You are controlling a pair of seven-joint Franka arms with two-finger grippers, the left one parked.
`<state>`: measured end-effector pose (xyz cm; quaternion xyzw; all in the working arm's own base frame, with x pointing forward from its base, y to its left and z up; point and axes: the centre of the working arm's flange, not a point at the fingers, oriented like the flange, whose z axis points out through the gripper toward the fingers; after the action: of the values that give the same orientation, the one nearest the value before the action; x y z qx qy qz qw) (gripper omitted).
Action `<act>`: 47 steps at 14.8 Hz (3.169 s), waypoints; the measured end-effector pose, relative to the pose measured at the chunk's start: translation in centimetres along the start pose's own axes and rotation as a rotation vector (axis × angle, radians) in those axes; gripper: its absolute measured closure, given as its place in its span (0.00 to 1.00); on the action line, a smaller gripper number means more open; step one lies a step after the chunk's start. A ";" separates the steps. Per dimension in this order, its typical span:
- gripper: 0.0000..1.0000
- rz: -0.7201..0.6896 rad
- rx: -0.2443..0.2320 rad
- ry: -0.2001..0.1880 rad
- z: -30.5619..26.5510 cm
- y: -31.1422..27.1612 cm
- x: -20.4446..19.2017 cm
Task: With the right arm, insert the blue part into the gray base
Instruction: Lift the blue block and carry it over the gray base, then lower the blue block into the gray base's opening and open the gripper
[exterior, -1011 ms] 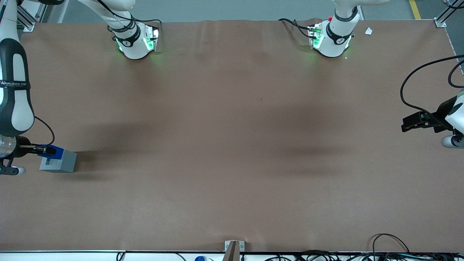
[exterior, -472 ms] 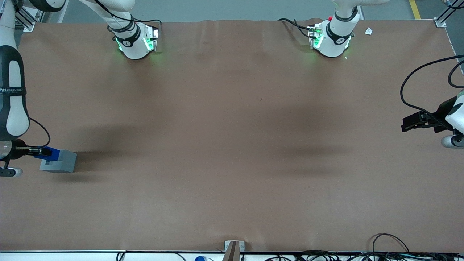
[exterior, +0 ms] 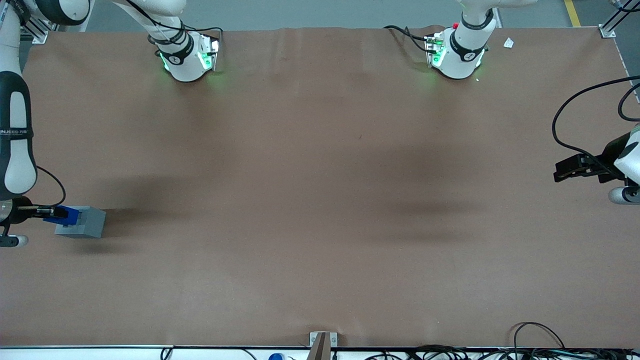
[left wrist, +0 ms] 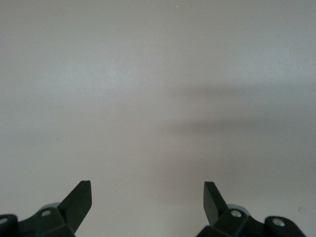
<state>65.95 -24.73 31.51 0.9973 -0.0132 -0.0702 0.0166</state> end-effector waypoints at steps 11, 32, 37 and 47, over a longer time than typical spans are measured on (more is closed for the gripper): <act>0.49 -0.004 0.000 -0.003 0.5 0.0 0.3; 0.49 -0.008 0.001 -0.009 1.4 0.4 0.6; 0.49 -0.008 0.002 -0.011 1.6 0.4 0.7; 0.33 -0.010 0.004 -0.022 2.7 0.4 0.9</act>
<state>66.47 -25.22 28.72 0.9966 -0.0084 -0.0810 0.0140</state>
